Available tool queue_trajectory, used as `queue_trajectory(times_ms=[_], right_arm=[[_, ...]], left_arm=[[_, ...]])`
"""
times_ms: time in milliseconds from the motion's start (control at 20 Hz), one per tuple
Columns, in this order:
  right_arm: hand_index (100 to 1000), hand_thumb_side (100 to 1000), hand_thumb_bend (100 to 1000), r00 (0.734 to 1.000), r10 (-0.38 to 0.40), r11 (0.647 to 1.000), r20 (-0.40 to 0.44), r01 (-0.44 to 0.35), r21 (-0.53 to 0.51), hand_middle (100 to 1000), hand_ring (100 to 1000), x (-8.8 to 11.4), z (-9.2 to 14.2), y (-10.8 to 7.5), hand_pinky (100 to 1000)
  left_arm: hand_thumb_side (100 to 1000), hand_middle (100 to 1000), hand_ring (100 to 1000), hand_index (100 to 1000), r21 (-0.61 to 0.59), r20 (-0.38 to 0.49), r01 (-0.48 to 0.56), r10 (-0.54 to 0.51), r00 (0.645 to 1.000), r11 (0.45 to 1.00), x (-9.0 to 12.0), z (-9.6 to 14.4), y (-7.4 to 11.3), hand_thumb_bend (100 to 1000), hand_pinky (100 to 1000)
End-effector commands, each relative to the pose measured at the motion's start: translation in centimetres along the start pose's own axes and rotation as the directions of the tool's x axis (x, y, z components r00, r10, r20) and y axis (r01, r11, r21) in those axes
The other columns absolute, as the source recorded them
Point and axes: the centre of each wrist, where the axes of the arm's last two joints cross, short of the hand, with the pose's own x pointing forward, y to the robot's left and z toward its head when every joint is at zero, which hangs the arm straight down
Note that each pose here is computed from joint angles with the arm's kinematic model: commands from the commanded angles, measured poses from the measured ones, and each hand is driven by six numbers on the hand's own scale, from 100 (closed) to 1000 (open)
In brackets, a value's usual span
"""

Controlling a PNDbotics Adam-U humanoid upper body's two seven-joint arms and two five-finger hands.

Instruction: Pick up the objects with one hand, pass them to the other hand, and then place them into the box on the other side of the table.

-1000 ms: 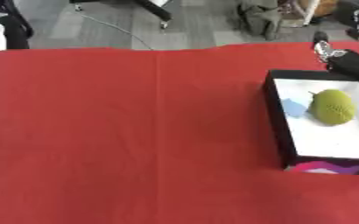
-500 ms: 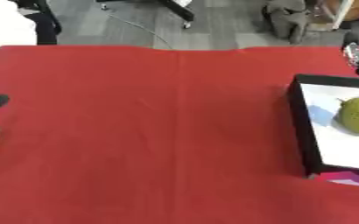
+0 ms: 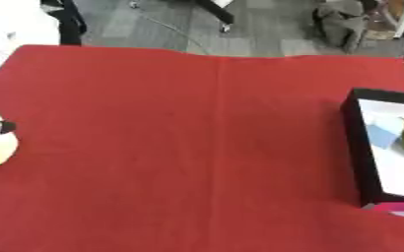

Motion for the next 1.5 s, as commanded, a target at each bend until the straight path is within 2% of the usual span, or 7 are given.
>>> queue_trajectory(times_ms=[50, 250, 400, 900, 1300, 1400, 1500], right_arm=[[987, 435, 100, 0.999, 0.034, 0.999, 0.009, -0.034, -0.021, 921, 1000, 0.2, -0.2, -1.0, 990], [984, 441, 100, 0.999, 0.034, 0.999, 0.000, -0.034, -0.025, 919, 1000, 0.0, -0.2, -1.0, 989], [982, 449, 100, 0.999, 0.034, 0.999, -0.007, -0.034, -0.029, 918, 1000, -0.2, -0.2, -1.0, 989], [976, 466, 100, 0.999, 0.029, 0.999, -0.028, -0.030, -0.045, 915, 1000, -0.5, -0.1, -0.8, 990], [972, 476, 100, 0.999, 0.015, 0.999, -0.028, -0.016, -0.048, 910, 1000, -0.5, 0.0, -0.7, 990], [972, 480, 100, 1.000, 0.011, 0.999, -0.029, -0.013, -0.048, 910, 1000, -0.6, 0.0, -0.6, 991], [972, 483, 100, 1.000, 0.007, 0.999, -0.031, -0.009, -0.049, 910, 1000, -0.6, 0.0, -0.5, 991]], left_arm=[[342, 827, 874, 912, 0.014, -0.072, 0.033, -0.032, 0.997, 0.999, -0.6, 0.5, 2.4, 568, 902], [335, 834, 886, 916, -0.009, -0.192, 0.022, -0.023, 0.981, 1.000, -2.0, -0.3, 2.8, 592, 912], [332, 837, 889, 922, -0.004, -0.250, 0.019, -0.020, 0.968, 1.000, -2.4, -0.9, 2.7, 581, 914], [338, 842, 897, 921, -0.028, -0.304, -0.002, -0.007, 0.953, 1.000, -3.0, -2.4, 2.4, 594, 922], [374, 841, 903, 924, -0.100, -0.424, -0.027, -0.018, 0.905, 0.995, -4.5, -4.5, 0.5, 646, 931], [382, 835, 900, 919, -0.118, -0.433, -0.036, -0.019, 0.901, 0.992, -4.5, -5.1, -0.1, 639, 928], [401, 813, 885, 888, -0.132, -0.426, -0.041, -0.019, 0.904, 0.990, -4.3, -5.6, -0.7, 579, 916]])
